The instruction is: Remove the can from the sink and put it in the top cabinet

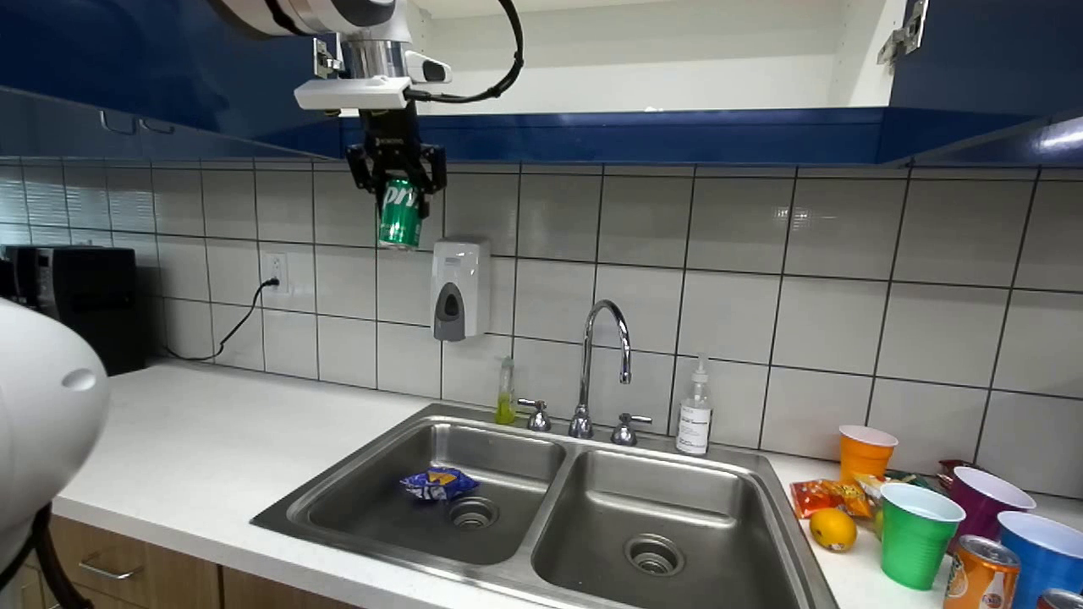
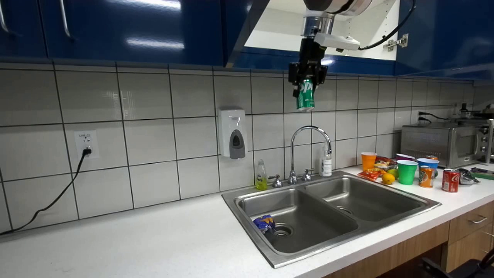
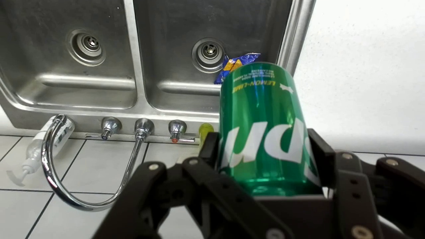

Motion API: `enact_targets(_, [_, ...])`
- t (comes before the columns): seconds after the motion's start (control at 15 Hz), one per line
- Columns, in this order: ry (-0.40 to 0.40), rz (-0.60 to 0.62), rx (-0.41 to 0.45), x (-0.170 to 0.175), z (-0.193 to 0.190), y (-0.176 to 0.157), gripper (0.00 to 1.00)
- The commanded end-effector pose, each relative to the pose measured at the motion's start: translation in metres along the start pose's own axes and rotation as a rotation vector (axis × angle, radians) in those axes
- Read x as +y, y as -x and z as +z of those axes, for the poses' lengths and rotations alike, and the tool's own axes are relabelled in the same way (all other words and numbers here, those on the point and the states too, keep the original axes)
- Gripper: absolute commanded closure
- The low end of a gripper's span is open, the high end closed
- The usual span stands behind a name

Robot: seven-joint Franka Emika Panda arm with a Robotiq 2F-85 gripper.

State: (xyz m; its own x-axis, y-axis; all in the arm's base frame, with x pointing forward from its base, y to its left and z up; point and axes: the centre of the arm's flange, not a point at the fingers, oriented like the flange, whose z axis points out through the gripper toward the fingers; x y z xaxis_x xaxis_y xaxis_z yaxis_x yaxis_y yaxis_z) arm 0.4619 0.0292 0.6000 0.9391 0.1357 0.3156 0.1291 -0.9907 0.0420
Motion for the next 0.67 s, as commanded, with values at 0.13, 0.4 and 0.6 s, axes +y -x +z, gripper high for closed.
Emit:
enact_targets(0.13, [0.013,-0.035,0.012,0.000,-0.033,-0.010,0.60])
enact_targets(0.4, [0.012,-0.049,0.016,-0.002,-0.045,-0.015,0.60])
enact_targets(0.6, [0.004,-0.057,0.020,-0.004,-0.053,-0.016,0.60])
